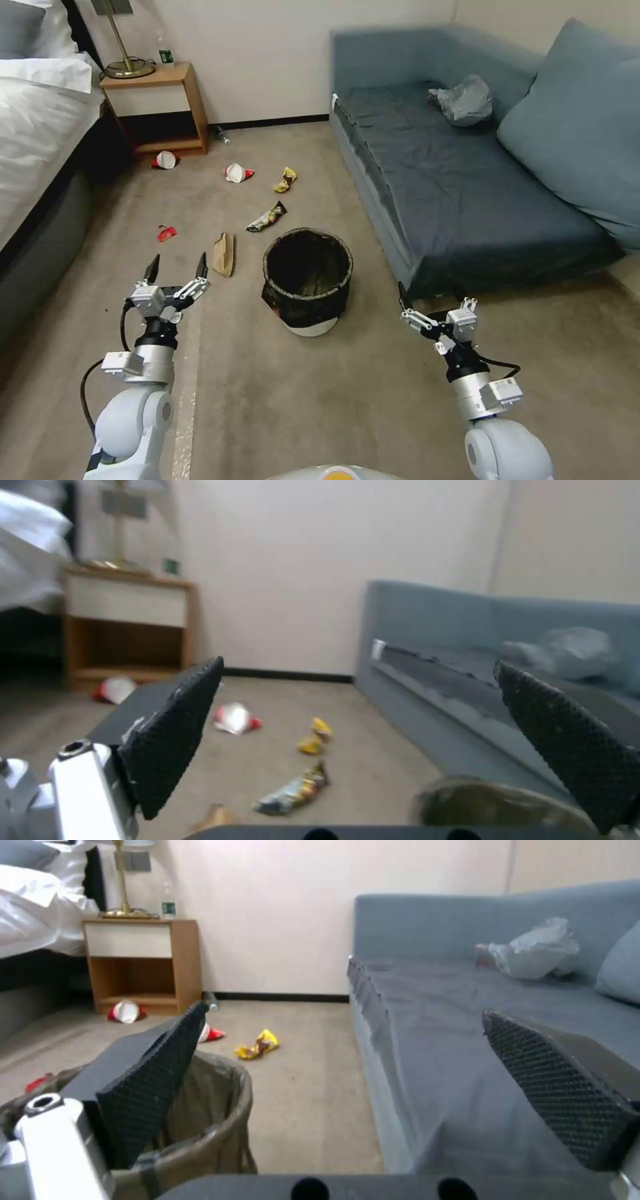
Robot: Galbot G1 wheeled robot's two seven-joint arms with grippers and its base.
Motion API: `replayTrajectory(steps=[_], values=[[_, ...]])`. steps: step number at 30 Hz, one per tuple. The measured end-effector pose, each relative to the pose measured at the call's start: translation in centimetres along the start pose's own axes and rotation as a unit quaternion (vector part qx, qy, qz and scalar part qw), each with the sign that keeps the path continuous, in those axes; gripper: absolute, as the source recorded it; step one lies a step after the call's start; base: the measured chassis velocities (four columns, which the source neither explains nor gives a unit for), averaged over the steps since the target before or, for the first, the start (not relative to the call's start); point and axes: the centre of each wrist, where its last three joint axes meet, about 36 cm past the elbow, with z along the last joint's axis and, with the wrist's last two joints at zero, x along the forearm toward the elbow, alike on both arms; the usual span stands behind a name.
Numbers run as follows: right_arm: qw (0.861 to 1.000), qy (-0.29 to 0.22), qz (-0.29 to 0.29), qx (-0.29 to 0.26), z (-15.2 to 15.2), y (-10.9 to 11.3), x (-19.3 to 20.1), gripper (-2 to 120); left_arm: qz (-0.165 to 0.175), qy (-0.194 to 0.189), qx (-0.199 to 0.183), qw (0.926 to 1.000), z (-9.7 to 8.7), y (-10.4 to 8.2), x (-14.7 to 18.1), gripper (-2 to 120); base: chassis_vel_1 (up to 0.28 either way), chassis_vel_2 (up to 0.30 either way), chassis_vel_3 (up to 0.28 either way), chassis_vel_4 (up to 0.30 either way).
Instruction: Pick up the trash can from the floor.
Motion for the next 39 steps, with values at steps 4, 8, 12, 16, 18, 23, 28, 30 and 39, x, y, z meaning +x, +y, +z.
replayTrajectory(steps=[4, 8, 12, 16, 18, 23, 28, 30, 39], values=[[1.0, -0.01, 0.0, 0.003, 0.2, 0.0, 0.0, 100, 0.033, 0.028, 0.044, 0.998, -0.1, -0.8, -0.4, 100, -0.05, 0.064, 0.06, -0.052], [1.0, -0.013, -0.005, 0.005, 0.4, 0.1, -0.2, 100, 0.05, 0.048, 0.081, 0.9943, 0.1, -1.5, -0.5, 100, 0.0, 0.0, 0.0, 0.0], [1.0, -0.014, -0.017, 0.006, 0.6, 0.2, -0.6, 100, 0.031, 0.057, 0.098, 0.9931, 0.1, -2.2, -0.6, 100, 0.0, 0.0, 0.0, 0.0], [1.0, -0.015, -0.025, 0.007, 0.7, 0.3, -0.8, 100, -0.012, 0.099, 0.134, 0.9859, -0.4, -4.2, -1.8, 100, 0.0, 0.0, 0.0, 0.0], [1.0, -0.015, -0.025, 0.008, 0.7, 0.3, -0.7, 100, -0.012, 0.122, 0.15, 0.981, -0.6, -5.0, -2.4, 100, 0.0, 0.0, 0.0, 0.0], [0.999, -0.017, -0.024, 0.013, 0.5, 0.4, -0.5, 100, -0.009, 0.175, 0.19, 0.9661, -0.5, -6.9, -4.2, 100, 0.0, 0.0, 0.0, 0.0], [1.0, -0.016, -0.023, 0.014, 0.4, 0.4, -0.2, 100, -0.027, 0.21, 0.194, 0.9579, 0.5, -7.6, -5.0, 100, 0.0, 0.0, 0.0, 0.0], [1.0, -0.014, -0.022, 0.016, 0.4, 0.2, 0.0, 100, -0.043, 0.227, 0.187, 0.9546, 0.8, -7.7, -5.3, 100, 0.0, 0.0, 0.0, 0.0], [0.999, -0.015, -0.027, 0.016, 0.6, 0.5, 0.3, 100, -0.054, 0.279, 0.184, 0.9411, 1.5, -7.6, -6.4, 100, 0.0, 0.0, 0.0, 0.0]])
